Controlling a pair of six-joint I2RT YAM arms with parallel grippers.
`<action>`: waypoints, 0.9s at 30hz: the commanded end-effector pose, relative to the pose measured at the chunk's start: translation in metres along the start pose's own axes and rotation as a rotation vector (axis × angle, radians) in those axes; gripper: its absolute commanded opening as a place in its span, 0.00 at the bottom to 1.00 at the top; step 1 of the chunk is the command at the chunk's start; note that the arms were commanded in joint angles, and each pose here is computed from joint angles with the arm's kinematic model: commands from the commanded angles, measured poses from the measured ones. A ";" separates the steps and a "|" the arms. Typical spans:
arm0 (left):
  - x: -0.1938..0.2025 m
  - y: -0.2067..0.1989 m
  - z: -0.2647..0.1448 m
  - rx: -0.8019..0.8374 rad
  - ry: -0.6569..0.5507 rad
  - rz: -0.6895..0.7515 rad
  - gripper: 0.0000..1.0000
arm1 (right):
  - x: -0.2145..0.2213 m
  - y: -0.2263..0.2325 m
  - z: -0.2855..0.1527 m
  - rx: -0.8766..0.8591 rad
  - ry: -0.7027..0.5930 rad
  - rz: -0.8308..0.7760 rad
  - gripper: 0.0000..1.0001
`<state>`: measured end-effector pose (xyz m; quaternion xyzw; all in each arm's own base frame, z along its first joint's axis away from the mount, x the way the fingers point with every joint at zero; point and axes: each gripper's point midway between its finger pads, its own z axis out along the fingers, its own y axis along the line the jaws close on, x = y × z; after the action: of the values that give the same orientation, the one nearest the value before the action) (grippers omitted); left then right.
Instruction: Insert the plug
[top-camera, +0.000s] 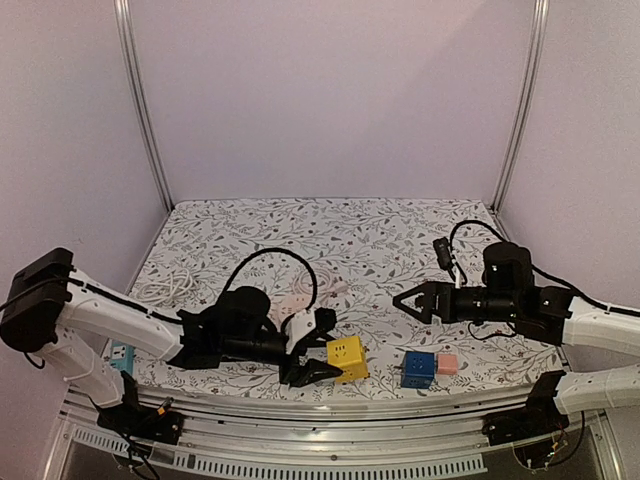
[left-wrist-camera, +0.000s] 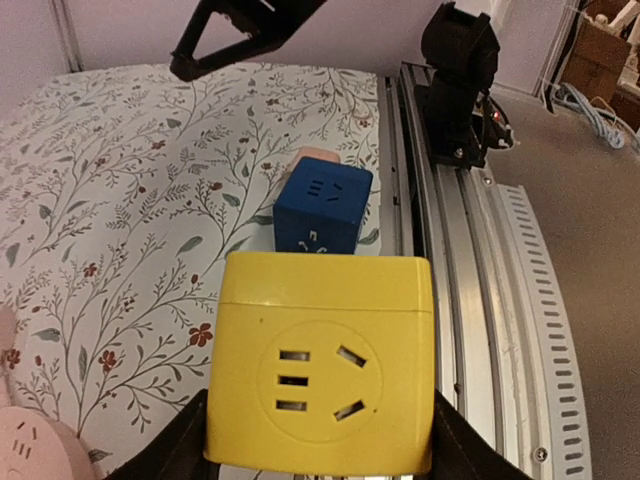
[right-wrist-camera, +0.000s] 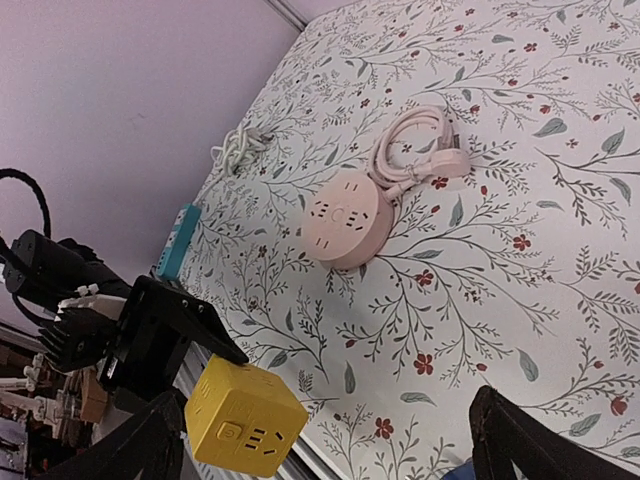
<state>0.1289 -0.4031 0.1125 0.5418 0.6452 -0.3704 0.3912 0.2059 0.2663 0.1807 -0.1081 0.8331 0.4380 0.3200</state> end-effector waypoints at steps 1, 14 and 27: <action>-0.035 -0.007 -0.022 0.037 -0.167 -0.022 0.21 | -0.001 0.043 0.003 -0.167 0.093 0.024 0.99; -0.040 -0.009 -0.045 0.052 -0.276 -0.022 0.17 | 0.065 0.099 0.022 -0.303 0.452 0.040 0.99; -0.045 -0.013 -0.053 0.063 -0.310 -0.005 0.15 | 0.082 0.096 0.038 -0.215 0.528 0.079 0.99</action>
<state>0.1140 -0.3777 0.1563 0.4961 0.5913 -0.4566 0.4424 0.1168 0.3568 0.1831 -0.2233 0.8285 0.5077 0.0777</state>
